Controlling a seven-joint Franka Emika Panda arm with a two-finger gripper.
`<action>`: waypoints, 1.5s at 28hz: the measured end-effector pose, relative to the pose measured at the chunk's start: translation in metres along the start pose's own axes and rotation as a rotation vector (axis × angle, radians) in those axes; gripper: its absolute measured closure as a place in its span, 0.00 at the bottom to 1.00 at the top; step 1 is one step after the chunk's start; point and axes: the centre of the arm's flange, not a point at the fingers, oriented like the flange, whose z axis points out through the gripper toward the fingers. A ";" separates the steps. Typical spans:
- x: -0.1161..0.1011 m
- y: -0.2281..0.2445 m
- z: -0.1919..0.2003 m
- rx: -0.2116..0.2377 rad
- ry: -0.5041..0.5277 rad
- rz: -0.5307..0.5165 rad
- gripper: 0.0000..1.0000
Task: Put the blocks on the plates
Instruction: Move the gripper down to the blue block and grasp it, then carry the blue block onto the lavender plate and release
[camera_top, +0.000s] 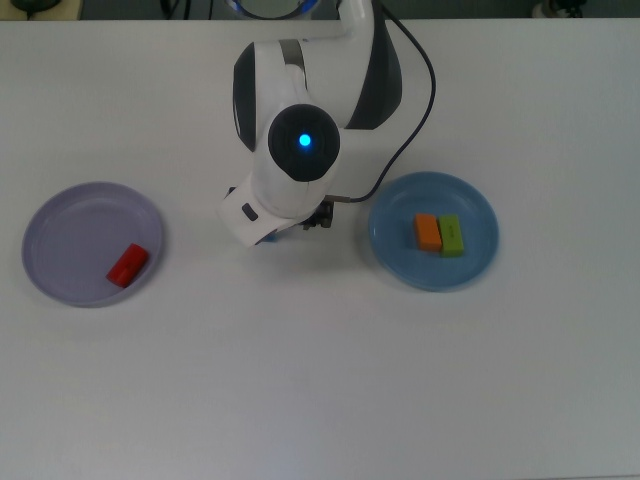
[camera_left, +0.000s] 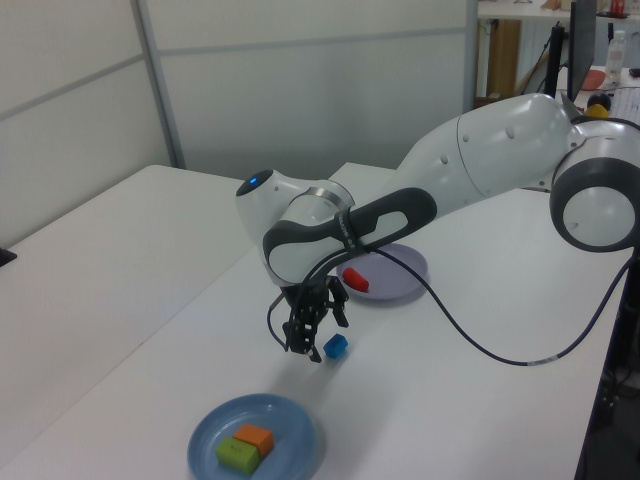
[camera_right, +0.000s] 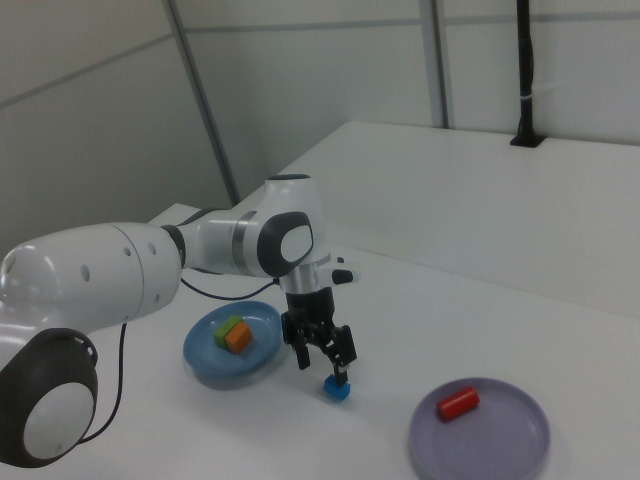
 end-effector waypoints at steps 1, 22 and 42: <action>0.000 0.001 0.005 -0.002 -0.009 0.001 0.00; 0.002 0.005 0.011 -0.008 -0.017 0.006 0.60; 0.006 0.119 -0.050 0.037 0.089 0.103 0.60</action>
